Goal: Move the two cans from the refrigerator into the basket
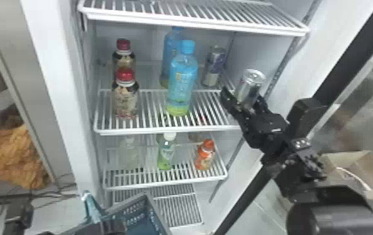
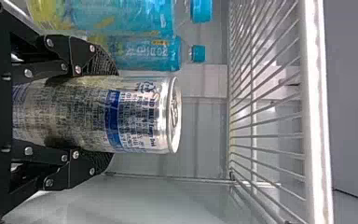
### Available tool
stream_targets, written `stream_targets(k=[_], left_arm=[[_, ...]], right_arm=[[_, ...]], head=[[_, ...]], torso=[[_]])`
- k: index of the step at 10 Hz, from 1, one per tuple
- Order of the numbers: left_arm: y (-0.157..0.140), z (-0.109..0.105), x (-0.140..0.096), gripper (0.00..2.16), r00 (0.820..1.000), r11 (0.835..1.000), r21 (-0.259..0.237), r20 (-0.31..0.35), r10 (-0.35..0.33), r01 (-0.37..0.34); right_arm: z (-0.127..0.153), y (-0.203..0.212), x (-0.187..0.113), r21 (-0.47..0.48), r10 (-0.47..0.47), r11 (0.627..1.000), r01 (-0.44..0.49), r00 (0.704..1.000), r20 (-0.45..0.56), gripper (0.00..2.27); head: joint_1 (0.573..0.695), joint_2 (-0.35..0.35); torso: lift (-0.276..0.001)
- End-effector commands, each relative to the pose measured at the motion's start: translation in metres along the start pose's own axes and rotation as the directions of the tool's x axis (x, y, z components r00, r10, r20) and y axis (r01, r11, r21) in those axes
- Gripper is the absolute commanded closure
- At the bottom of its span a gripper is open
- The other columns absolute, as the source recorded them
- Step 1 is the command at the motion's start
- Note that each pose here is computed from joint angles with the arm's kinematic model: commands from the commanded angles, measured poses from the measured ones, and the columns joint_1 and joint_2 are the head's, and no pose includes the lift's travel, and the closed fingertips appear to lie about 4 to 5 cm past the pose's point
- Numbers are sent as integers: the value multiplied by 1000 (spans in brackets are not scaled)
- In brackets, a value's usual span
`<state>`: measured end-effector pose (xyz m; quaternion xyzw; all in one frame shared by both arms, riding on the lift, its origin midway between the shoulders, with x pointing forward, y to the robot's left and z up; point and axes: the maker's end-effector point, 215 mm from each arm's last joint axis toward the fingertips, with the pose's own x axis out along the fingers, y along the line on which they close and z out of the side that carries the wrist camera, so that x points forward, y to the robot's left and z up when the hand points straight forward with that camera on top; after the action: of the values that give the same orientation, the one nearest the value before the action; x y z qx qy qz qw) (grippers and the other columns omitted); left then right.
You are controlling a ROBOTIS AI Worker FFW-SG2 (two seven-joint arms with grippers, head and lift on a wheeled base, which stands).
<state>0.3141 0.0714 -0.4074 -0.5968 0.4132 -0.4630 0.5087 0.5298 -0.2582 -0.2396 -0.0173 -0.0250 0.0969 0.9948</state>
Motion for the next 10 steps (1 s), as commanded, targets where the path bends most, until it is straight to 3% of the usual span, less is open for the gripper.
stream_targets(k=[1, 7, 10], left_arm=[[0, 1, 0, 1191, 1000, 1000, 1, 3, -1, 1], [2, 0, -3, 1191, 1000, 1000, -3, 3, 10, -10], [4, -2, -3, 1190, 1000, 1000, -10, -1, 14, -14]], right_arm=[[3, 3, -17, 3, 2, 1000, -2, 1000, -9, 1280], [7, 16, -99, 13, 24, 1000, -23, 994, -106, 1280], [-18, 49, -140, 94, 104, 992, -84, 966, -235, 1280]], head=[[695, -245], [695, -271], [695, -283]], torso=[[-25], [-25], [-25]])
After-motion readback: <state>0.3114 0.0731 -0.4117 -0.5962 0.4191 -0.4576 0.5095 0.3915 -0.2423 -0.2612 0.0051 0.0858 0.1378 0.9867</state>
